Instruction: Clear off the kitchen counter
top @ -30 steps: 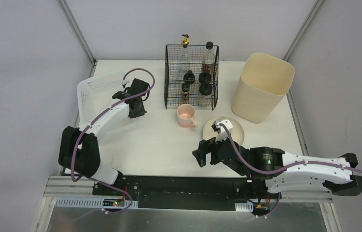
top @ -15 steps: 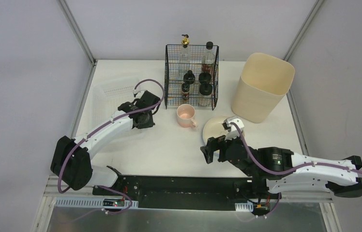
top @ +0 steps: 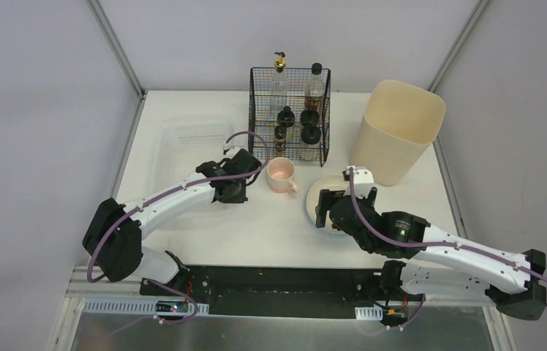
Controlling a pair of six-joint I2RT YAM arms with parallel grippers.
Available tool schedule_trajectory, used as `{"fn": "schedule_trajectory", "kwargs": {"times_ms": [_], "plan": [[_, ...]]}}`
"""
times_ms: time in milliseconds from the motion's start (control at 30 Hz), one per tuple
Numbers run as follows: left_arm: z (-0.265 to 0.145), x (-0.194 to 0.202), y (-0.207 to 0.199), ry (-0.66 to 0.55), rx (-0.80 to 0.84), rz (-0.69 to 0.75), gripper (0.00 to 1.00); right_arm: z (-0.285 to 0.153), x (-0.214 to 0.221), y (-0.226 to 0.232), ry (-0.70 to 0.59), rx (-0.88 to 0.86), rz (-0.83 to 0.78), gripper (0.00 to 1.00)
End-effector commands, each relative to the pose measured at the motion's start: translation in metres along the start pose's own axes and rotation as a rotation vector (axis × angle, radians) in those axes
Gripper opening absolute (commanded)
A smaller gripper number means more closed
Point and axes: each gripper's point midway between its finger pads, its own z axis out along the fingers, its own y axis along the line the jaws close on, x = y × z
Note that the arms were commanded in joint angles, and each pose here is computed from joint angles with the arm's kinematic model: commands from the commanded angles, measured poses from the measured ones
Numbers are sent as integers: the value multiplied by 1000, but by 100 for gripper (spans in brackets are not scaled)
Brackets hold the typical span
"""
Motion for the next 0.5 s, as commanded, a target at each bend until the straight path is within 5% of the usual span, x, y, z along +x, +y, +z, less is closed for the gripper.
{"fn": "schedule_trajectory", "kwargs": {"times_ms": [0, 133, 467], "plan": [[0, 8, -38, 19, 125, -13, 0, 13, 2, -30, 18, 115, 114, 99], [2, 13, -44, 16, 136, 11, 9, 18, 2, -57, 18, 209, 177, 99], [-4, 1, -43, -38, 146, 38, 56, 29, 18, -104, 65, 363, 332, 99]]}}
